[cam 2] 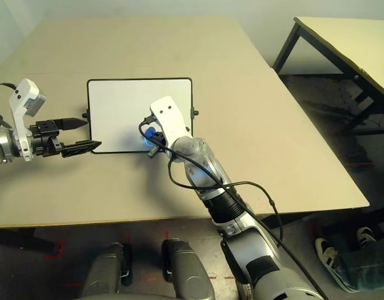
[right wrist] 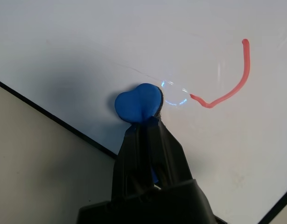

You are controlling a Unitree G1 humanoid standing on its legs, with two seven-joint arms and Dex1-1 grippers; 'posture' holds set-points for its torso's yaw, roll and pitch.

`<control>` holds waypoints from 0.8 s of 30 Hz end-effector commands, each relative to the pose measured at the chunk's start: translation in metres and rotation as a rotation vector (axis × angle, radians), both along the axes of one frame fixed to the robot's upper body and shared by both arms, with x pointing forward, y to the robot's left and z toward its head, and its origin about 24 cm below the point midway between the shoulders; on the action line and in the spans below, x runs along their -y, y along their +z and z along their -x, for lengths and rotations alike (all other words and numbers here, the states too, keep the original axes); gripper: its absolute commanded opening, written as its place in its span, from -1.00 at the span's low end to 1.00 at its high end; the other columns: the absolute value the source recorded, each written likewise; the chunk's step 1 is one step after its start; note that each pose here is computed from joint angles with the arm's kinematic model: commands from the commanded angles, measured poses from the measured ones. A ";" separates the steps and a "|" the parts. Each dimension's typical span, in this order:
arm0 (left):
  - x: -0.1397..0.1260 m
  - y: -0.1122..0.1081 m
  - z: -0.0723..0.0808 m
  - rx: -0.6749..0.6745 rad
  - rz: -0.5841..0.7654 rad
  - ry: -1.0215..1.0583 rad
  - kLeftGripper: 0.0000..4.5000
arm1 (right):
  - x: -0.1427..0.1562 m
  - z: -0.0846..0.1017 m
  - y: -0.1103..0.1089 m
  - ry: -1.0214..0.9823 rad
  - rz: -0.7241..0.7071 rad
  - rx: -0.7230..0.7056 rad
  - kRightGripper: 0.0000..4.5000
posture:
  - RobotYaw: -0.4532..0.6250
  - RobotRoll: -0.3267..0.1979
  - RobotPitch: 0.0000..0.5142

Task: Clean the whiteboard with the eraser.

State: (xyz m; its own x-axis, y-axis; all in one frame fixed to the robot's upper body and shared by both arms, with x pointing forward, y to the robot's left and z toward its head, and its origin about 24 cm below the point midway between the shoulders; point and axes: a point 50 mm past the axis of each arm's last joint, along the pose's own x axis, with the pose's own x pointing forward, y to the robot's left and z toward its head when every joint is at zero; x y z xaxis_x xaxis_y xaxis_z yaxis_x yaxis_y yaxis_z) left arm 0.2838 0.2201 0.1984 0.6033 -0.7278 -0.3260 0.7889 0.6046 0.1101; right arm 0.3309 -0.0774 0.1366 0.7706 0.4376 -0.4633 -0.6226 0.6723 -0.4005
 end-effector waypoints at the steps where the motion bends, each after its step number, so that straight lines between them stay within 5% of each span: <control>1: 0.001 -0.004 -0.001 -0.013 -0.006 0.000 1.00 | 0.026 -0.011 -0.010 -0.150 0.028 -0.047 -1.00 | -0.32 0.25 -0.34; 12: 0.003 -0.003 -0.001 -0.015 -0.006 -0.004 1.00 | 0.043 -0.036 0.042 -0.252 -0.051 0.155 -1.00 | -0.33 0.25 -0.31; 24: 0.006 -0.002 0.002 -0.024 -0.001 -0.008 1.00 | 0.008 -0.004 0.006 -0.117 -0.057 -0.004 -1.00 | -0.32 0.25 -0.28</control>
